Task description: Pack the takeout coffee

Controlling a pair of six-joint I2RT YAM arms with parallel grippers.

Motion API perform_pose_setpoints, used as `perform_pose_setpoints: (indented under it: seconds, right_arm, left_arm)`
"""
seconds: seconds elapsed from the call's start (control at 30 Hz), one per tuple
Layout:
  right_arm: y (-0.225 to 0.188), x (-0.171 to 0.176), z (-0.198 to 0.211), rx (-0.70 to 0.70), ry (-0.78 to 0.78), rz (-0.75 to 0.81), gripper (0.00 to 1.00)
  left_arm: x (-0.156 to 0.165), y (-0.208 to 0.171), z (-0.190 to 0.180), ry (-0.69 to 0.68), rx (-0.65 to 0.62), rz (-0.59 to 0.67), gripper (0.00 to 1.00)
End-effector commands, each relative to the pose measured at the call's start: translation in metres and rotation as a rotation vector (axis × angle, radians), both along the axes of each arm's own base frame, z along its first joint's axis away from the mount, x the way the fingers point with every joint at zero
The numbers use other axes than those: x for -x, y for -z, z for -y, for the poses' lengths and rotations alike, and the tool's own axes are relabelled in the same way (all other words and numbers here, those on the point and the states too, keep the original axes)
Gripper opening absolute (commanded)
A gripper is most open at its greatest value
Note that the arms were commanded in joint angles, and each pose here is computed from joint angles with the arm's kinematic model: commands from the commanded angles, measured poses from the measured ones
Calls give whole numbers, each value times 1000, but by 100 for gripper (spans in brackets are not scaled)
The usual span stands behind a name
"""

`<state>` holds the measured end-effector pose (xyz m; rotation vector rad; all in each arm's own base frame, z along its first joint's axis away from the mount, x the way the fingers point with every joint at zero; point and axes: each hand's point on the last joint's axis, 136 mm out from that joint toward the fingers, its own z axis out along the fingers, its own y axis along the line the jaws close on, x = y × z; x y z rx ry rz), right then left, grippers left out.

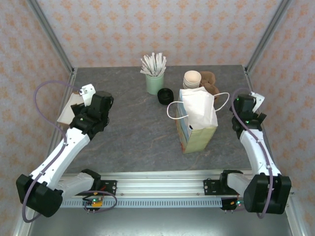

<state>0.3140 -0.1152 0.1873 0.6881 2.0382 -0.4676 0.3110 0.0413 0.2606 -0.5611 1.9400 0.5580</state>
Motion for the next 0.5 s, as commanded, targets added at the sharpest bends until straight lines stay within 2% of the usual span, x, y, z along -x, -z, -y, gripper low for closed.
perform_pose_setpoints:
  seconds: [0.0, 0.17, 0.33, 0.47]
  right_arm:
    - [-11, -22, 1, 30, -24, 175, 99]
    - [20, -32, -9, -20, -75, 216, 99]
    - [35, -37, -21, -58, -139, 297, 99]
    - [46, -40, -31, -103, -181, 323, 99]
  left_arm:
    - [-4, 5, -24, -55, -77, 62, 100]
    - [-11, 56, -37, -14, -12, 104, 100]
    - [-26, 91, -23, 61, 51, 99, 100]
    - [-27, 119, -23, 67, 41, 103, 100]
